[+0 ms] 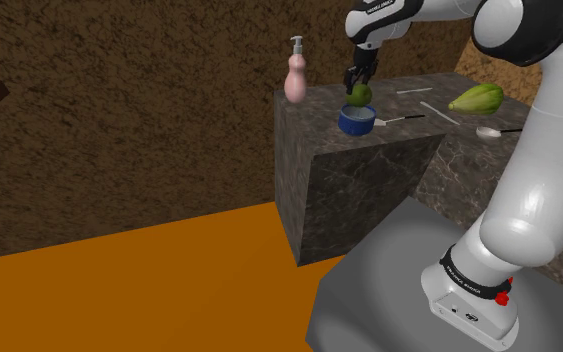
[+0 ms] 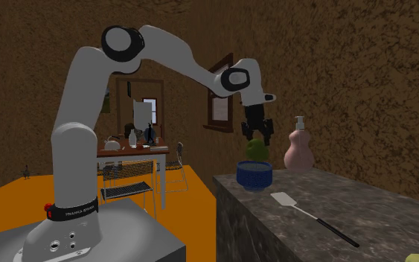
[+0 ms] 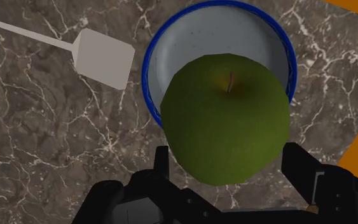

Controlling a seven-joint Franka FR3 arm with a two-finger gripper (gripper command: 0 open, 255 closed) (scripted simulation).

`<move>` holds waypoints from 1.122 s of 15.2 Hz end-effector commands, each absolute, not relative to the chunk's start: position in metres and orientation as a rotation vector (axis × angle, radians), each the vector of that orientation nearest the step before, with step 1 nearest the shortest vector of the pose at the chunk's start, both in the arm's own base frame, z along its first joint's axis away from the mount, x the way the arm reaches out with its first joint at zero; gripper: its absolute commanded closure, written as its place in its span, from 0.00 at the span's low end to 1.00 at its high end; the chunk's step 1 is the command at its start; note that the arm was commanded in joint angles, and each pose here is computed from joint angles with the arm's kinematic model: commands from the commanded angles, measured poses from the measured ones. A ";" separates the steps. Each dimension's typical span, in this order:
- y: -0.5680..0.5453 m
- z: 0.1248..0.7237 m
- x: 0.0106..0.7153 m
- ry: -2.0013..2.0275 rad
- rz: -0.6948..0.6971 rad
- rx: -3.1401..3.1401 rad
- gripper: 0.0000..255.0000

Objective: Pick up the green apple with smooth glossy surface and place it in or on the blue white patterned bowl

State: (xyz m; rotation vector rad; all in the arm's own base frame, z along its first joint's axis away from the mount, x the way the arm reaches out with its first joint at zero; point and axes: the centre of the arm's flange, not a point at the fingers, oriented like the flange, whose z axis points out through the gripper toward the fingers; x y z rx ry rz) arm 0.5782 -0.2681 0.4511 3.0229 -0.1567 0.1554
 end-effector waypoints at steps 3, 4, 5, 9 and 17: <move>-0.267 0.446 0.578 -0.157 0.156 3.022 1.00; -0.267 0.446 0.578 -0.157 0.156 3.022 1.00; -0.267 0.446 0.578 -0.157 0.156 3.022 1.00; -0.267 0.446 0.578 -0.157 0.156 3.022 0.00; -0.263 0.485 0.574 -0.157 0.156 3.022 0.00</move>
